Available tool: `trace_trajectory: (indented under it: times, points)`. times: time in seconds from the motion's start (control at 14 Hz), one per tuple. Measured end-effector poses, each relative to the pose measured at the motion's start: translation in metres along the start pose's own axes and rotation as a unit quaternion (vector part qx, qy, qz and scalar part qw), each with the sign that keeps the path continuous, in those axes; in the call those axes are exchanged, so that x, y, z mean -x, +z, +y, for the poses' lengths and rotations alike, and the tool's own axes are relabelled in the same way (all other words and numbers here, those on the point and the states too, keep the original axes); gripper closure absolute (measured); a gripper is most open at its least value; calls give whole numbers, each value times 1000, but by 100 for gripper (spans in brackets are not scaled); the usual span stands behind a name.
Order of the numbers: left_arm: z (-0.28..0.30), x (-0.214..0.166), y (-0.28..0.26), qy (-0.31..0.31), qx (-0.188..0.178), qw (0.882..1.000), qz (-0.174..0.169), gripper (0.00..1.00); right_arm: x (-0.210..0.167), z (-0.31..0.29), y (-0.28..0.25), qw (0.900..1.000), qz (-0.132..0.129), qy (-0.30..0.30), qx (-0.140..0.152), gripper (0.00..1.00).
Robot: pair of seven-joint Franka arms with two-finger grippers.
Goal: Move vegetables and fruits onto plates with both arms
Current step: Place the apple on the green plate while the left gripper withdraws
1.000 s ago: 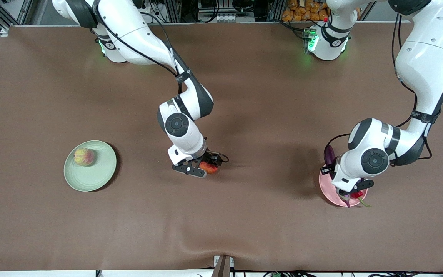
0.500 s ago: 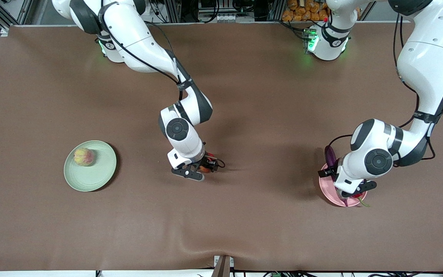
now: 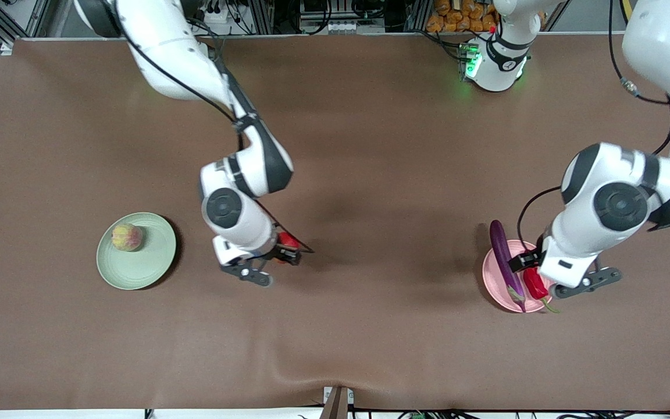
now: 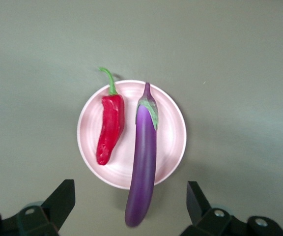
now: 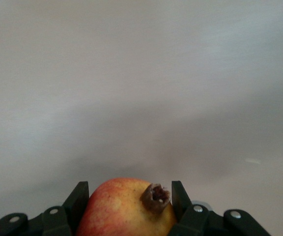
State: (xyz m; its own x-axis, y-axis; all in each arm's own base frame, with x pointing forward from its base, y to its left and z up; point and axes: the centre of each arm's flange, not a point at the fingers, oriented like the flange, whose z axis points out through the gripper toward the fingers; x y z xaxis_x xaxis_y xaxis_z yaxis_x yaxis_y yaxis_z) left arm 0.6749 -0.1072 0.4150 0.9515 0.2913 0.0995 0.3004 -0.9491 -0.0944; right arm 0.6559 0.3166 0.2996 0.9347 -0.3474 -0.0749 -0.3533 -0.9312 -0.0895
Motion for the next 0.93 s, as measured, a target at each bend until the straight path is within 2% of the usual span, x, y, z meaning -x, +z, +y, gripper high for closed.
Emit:
trace_trajectory:
  times: [0.14,0.29,0.43,0.57,0.79,0.93]
  points:
    - [-6,3,-66,-5,9,999,33,0,-36,60,-37,999,-40,-10,15,26]
    - [-8,21,-131,-9,27,998,54,0,-71,117,-48,998,-53,-8,17,26]
    - [-14,42,-179,2,47,998,50,0,-97,171,-36,997,-63,-19,28,26]
    - [-33,49,-203,18,68,997,42,0,-116,223,-22,996,-76,-40,39,26]
    - [-83,43,-219,75,59,995,42,0,-131,268,-15,993,-72,-61,74,26]
    - [-106,49,-227,93,39,995,24,0,-135,283,-6,992,-62,-72,84,26]
